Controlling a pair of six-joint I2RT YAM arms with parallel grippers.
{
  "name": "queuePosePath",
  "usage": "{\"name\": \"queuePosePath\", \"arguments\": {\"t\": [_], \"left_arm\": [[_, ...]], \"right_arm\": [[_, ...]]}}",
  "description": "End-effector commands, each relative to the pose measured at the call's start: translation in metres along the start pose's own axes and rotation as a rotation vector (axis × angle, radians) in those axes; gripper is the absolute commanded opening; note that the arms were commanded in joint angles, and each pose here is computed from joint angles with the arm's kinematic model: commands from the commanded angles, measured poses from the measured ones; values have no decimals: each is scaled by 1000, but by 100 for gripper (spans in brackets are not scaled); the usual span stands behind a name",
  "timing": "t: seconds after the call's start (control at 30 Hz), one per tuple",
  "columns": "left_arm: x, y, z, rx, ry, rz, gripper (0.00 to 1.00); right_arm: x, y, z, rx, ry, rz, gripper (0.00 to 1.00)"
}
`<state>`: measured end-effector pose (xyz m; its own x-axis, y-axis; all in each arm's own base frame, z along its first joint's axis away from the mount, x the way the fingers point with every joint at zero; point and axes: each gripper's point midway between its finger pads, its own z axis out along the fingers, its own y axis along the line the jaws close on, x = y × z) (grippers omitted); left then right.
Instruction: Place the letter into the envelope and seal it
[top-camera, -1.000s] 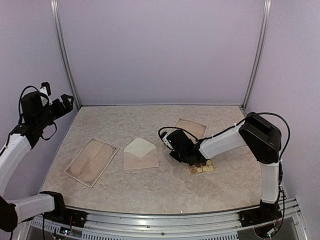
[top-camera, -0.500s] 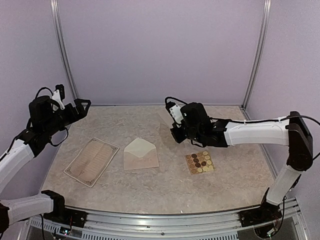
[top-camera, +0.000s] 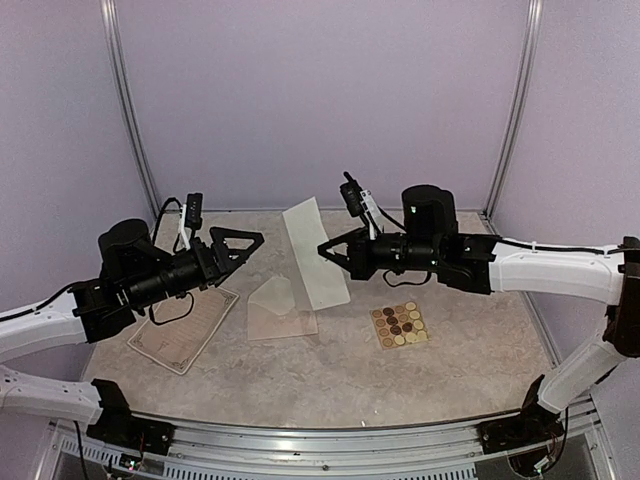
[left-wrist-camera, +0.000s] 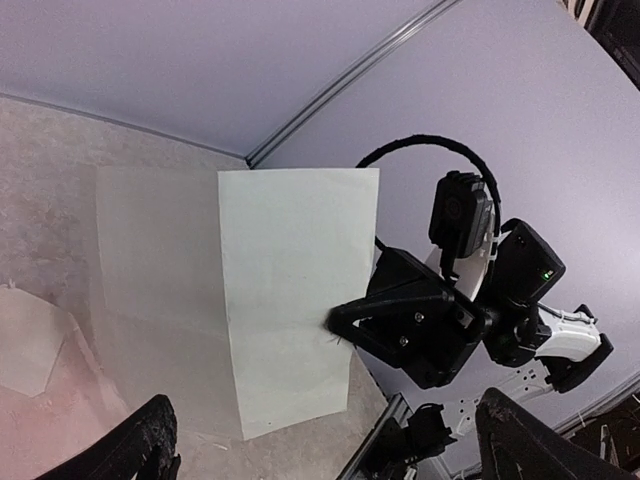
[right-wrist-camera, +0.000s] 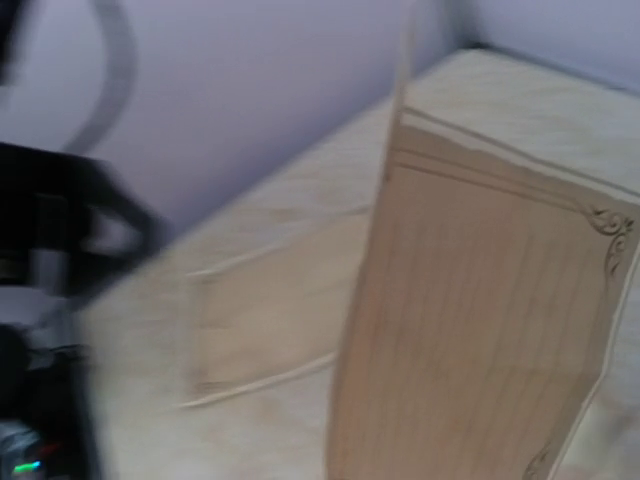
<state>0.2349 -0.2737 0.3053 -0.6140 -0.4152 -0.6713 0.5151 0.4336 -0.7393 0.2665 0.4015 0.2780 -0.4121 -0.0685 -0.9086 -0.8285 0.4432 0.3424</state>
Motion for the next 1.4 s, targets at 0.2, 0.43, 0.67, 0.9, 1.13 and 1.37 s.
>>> {"name": "queuePosePath", "arguments": {"t": [0.2, 0.43, 0.67, 0.9, 1.13, 1.37], "left_arm": [[23, -38, 21, 163, 94, -69, 99], [32, -42, 26, 183, 133, -73, 97], [39, -51, 31, 241, 169, -67, 91], [41, -63, 32, 307, 180, -59, 78], [42, -66, 32, 323, 179, -59, 58], [42, -64, 32, 316, 175, -60, 32]], "right_arm": [[-25, 71, -29, -369, -59, 5, 0], [-24, 80, -35, -406, -55, -5, 0], [-24, 92, -37, -453, -51, -16, 0], [-21, 91, -35, -445, -43, -11, 0], [-20, 88, -34, -427, -41, -1, 0], [-16, 81, -31, -389, -34, 13, 0]]}}
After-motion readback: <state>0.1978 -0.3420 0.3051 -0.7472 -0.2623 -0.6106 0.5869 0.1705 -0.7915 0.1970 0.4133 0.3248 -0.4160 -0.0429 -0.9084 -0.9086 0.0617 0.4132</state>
